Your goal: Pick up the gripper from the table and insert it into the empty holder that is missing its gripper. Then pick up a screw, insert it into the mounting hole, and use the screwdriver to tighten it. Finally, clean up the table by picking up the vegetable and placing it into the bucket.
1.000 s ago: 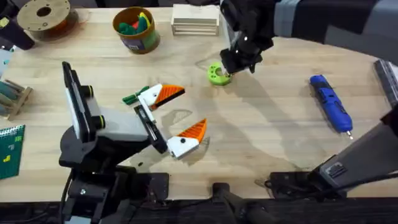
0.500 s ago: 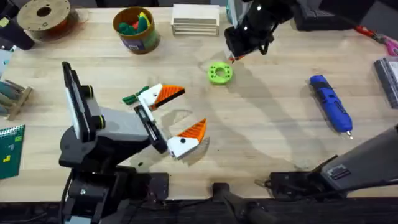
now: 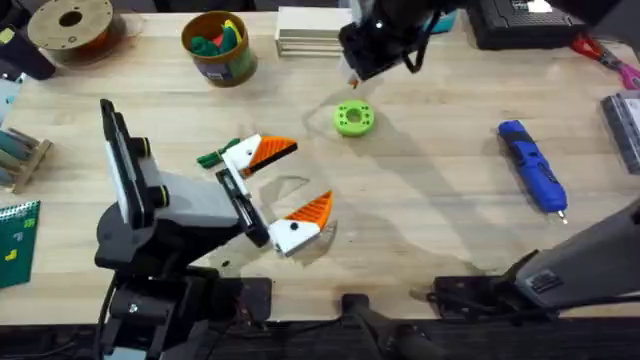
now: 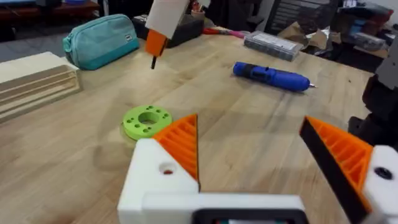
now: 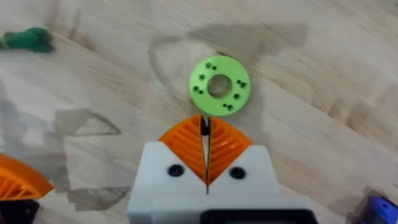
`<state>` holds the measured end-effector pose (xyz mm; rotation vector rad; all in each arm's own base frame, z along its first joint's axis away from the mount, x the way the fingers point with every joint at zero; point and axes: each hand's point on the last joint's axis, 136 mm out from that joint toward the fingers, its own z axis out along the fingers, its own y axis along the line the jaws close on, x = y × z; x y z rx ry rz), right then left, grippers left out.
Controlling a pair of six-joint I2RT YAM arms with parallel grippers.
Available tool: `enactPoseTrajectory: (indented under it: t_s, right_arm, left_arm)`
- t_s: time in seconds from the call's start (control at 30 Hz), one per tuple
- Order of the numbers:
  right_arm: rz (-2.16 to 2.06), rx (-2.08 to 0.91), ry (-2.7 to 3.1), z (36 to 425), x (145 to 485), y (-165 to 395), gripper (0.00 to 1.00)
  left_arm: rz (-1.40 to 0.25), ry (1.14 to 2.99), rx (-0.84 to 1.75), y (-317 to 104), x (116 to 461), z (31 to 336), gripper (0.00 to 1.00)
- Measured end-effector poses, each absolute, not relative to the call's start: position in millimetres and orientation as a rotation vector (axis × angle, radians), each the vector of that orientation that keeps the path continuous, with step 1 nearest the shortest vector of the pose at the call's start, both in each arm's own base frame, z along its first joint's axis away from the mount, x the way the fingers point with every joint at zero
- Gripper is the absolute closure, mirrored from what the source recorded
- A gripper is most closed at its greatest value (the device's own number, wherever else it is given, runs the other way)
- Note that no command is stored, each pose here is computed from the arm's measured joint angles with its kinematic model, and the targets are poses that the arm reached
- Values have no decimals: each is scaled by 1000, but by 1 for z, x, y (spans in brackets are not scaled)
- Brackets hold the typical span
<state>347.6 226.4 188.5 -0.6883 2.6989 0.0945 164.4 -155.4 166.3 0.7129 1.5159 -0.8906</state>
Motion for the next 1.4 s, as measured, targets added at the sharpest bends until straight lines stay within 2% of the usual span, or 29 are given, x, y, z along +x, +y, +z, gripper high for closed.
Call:
enactPoseTrajectory:
  t_s: [0.37,0.7,0.97,1.4]
  right_arm:
    - [314,-876,2658,211,311,278,993]
    - [438,-982,2525,254,289,318,993]
    - [489,-1132,2470,255,251,352,993]
    - [547,-1205,2447,256,230,367,993]
  left_arm:
    - [-891,1516,713,-155,164,166,15]
    - [-891,1516,713,-155,164,166,15]
    - [-891,1516,713,-155,164,166,15]
    - [-891,1516,713,-155,164,166,16]
